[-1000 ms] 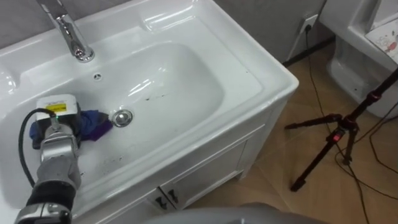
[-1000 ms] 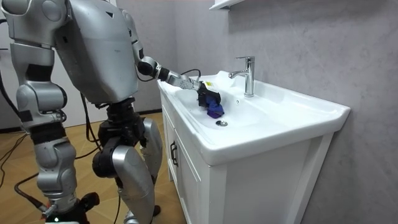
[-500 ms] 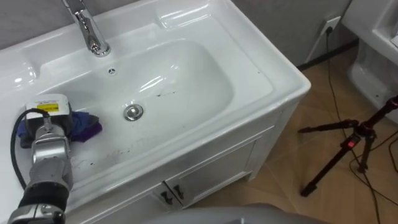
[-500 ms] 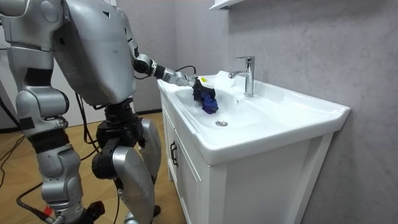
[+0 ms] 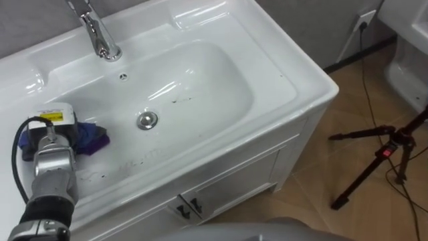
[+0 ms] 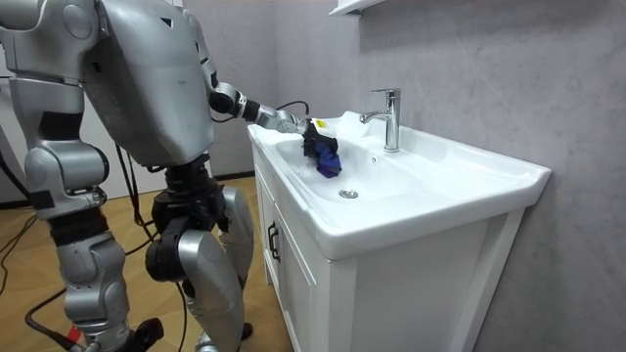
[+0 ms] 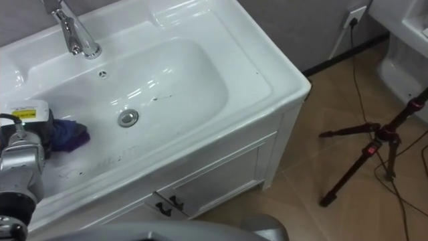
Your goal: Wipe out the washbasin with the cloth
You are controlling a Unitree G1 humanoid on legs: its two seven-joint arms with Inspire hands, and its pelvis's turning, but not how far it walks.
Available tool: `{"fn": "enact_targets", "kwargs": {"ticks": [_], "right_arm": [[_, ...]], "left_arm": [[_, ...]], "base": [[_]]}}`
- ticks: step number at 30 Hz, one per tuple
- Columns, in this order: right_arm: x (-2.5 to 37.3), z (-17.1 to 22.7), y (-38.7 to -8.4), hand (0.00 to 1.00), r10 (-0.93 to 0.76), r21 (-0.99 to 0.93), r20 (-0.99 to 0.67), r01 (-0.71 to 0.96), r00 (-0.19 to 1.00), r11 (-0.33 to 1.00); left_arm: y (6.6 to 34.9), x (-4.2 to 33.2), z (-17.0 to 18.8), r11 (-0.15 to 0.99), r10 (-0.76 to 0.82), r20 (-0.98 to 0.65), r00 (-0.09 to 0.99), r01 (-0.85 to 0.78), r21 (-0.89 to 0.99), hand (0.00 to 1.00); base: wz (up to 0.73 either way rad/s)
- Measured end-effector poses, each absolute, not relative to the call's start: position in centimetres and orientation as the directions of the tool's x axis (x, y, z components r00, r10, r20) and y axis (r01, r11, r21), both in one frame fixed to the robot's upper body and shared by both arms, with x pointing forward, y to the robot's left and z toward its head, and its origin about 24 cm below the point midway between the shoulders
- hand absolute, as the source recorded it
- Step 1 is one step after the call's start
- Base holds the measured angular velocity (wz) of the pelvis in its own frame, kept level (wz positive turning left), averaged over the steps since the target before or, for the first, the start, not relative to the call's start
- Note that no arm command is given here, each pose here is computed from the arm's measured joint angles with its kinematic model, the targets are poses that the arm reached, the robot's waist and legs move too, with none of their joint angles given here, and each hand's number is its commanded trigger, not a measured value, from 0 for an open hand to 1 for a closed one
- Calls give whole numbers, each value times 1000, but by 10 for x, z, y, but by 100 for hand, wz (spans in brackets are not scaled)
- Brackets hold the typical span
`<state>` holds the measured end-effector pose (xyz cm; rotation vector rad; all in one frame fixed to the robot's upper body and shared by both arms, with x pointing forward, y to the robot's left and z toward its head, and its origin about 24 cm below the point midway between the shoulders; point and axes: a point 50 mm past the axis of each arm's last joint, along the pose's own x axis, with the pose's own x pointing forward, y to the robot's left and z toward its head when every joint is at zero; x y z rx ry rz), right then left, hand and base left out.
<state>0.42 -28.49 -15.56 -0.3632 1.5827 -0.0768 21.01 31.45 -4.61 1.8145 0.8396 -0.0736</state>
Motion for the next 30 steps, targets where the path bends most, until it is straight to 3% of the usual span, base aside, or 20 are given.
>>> {"fn": "enact_targets", "kwargs": {"ticks": [18, 23, 30], "right_arm": [[2, -158, -279, 0, -257, -257, -966, -106, 14, 961], [-1, -160, -273, 0, -235, -234, -972, -120, 6, 965], [-5, -164, -262, 0, -201, -196, -979, -156, -17, 968]], "left_arm": [[314, 215, -43, -120, 518, -428, 741, 558, 821, 100], [312, 222, -40, -34, 534, -433, 727, 530, 847, 100], [301, 237, -43, 191, 512, -491, 705, 463, 865, 100]], "base": [[2], [5], [-2]]}}
